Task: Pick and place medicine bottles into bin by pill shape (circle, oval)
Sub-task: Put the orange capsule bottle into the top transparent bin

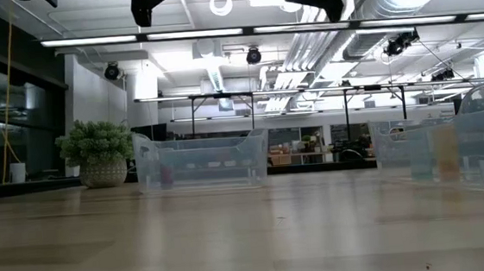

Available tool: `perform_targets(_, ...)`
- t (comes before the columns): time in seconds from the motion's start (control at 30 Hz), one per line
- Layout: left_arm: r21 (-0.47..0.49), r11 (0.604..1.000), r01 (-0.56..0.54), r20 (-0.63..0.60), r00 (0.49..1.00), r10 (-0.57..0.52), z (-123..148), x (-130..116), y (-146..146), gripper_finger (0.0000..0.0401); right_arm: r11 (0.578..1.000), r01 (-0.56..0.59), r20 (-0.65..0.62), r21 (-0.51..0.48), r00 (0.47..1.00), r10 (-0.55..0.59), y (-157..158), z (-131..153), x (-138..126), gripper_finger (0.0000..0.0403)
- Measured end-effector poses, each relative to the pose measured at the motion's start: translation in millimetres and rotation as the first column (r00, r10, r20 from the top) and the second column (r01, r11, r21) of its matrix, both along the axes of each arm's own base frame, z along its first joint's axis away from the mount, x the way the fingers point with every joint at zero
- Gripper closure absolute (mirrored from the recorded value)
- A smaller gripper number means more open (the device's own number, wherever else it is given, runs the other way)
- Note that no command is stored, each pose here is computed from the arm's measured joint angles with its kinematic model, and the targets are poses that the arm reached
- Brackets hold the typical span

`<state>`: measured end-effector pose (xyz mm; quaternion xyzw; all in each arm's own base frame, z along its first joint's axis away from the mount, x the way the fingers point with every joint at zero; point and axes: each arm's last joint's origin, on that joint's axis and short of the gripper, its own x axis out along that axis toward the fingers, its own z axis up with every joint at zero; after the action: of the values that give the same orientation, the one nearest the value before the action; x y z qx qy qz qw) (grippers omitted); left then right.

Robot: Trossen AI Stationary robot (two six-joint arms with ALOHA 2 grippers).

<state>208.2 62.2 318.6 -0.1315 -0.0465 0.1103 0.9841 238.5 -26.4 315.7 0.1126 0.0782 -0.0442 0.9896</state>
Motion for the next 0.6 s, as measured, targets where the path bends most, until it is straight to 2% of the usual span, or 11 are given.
perform_targets(0.37,0.051,0.999,-0.003,-0.012,1.000,0.004,0.0,0.0,0.0,0.0169,0.998,-0.010,-0.033,-0.066,0.999,0.008,-0.9,11.4,-0.8,0.0192)
perform_targets(0.6,0.088,0.996,-0.004,-0.024,1.000,0.006,-0.3,0.0,0.0,0.0169,0.987,-0.029,-0.039,-0.157,0.999,0.023,-1.0,11.6,-0.8,0.0192)
